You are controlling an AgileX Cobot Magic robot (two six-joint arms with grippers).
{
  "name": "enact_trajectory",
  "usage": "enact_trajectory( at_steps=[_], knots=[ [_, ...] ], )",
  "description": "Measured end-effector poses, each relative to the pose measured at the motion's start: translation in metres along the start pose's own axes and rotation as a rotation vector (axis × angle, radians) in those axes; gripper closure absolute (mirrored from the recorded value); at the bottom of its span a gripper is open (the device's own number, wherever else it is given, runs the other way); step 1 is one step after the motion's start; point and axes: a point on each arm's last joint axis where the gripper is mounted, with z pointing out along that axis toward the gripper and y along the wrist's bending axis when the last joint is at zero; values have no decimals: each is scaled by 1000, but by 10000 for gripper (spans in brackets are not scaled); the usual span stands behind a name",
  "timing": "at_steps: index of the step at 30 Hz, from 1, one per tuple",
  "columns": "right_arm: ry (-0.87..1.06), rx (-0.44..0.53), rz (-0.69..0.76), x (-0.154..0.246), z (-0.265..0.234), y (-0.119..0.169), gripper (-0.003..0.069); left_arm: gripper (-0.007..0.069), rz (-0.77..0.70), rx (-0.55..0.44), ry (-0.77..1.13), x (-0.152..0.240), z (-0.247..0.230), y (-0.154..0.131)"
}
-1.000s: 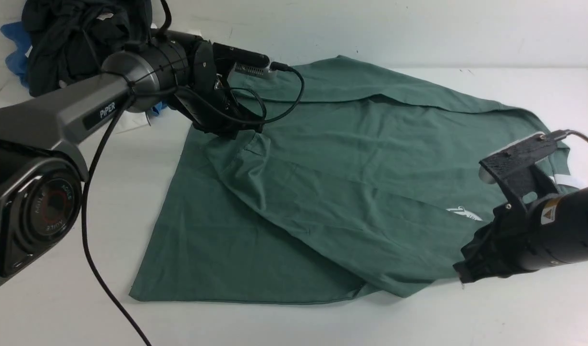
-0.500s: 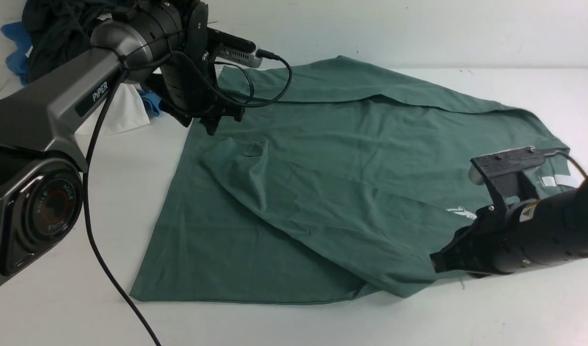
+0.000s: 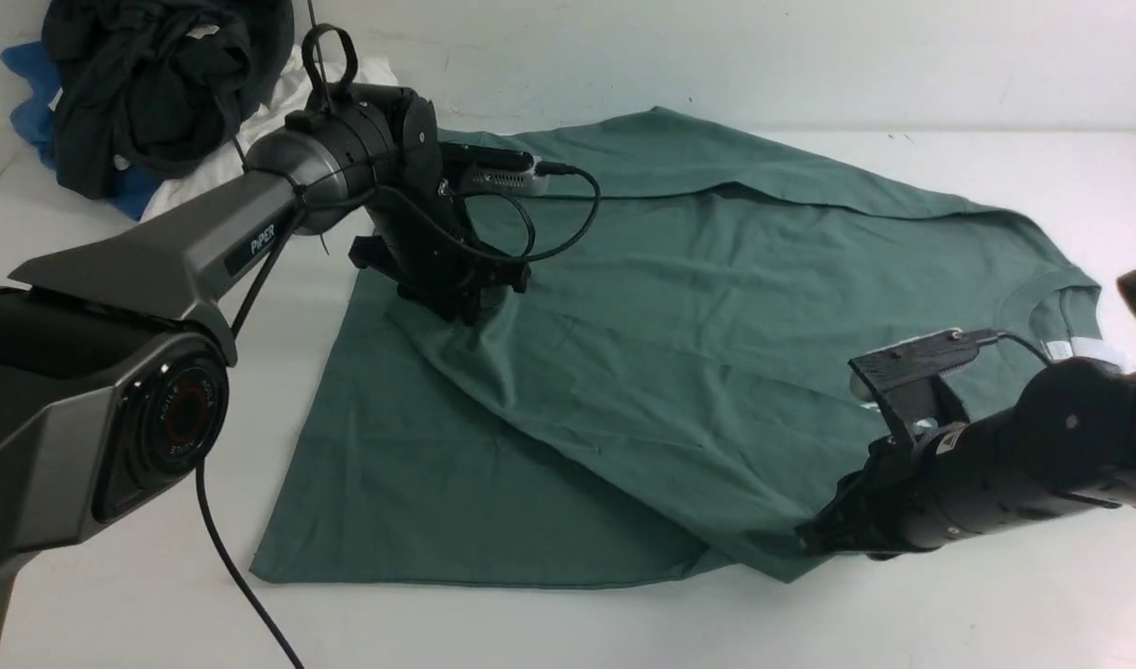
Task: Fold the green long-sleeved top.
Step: Use the left arm to clamp the cuff farthest from it
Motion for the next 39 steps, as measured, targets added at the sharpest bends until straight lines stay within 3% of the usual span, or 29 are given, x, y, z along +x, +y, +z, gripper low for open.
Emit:
enact_trajectory(
  at_steps=[6, 11, 17, 27, 33, 39],
  knots=[
    [39, 21, -49, 2, -1, -2, 657, 504, 82, -154, 139, 11, -8, 12],
    [58, 32, -54, 4, -2, -3, 657, 504, 103, -210, 133, 9, -26, 16],
    [67, 28, -68, 4, -10, -2, 657, 504, 98, -195, -68, -13, -70, 13],
    [52, 26, -93, 2, -33, 1, 657, 504, 78, -161, -223, -27, -74, 9],
    [-18, -58, -5, -18, -39, 19, 656, 503, 54, -139, -216, -26, -73, 7],
    [-21, -123, -97, -38, -13, 42, 656, 503, 72, -148, -111, -17, -72, 8]
  ],
)
